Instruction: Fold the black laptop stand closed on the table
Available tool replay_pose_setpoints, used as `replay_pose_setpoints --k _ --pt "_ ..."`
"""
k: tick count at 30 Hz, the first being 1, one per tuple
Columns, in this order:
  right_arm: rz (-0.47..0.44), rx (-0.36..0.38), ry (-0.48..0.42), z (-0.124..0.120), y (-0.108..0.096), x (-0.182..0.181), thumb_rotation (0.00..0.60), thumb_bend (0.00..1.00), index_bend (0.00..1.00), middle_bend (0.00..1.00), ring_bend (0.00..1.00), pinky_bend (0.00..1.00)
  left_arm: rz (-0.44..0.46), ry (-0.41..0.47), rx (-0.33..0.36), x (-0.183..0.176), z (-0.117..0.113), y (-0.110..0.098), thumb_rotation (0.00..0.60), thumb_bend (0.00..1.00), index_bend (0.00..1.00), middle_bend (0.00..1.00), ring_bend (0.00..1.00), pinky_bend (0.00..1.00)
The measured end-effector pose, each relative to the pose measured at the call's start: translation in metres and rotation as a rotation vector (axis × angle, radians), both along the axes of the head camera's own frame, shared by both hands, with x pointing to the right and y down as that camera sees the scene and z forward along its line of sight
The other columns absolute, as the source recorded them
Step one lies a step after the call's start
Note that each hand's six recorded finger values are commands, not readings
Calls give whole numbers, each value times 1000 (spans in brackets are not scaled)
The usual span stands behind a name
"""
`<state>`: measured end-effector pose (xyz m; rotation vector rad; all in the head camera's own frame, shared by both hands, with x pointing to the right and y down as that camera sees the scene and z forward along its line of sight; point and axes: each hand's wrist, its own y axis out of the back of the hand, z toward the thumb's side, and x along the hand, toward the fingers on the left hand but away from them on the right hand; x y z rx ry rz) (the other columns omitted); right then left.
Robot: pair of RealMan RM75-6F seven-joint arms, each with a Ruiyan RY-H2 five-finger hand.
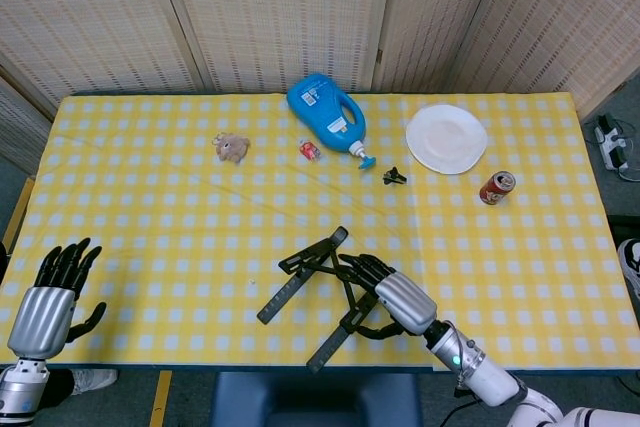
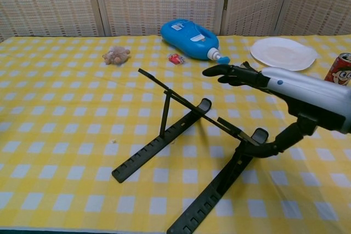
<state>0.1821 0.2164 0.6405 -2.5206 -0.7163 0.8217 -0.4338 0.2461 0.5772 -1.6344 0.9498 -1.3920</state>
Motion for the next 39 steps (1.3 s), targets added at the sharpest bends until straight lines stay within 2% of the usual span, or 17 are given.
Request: replay_pose_setpoints --k 6,11,18,28,39 --pt "22 1 -21 16 -12 -18 600 271 0 0 0 0 0 5 -1 0 1 -1 600 353 0 29 38 0" --pt "69 26 -31 20 -25 -15 600 271 0 0 0 0 -1 2 -8 -1 2 -2 600 352 0 29 38 0" --pt "184 64 -60 15 -48 9 600 271 0 0 0 0 9 6 -6 2 2 -3 600 352 0 29 38 0" --pt "328 72 -22 15 -79 59 600 271 0 0 0 0 10 5 -11 3 3 -3 600 353 0 29 38 0" --pt "325 67 28 21 -105 74 600 271 0 0 0 0 17 5 -7 5 0 -4 600 352 0 29 38 0"
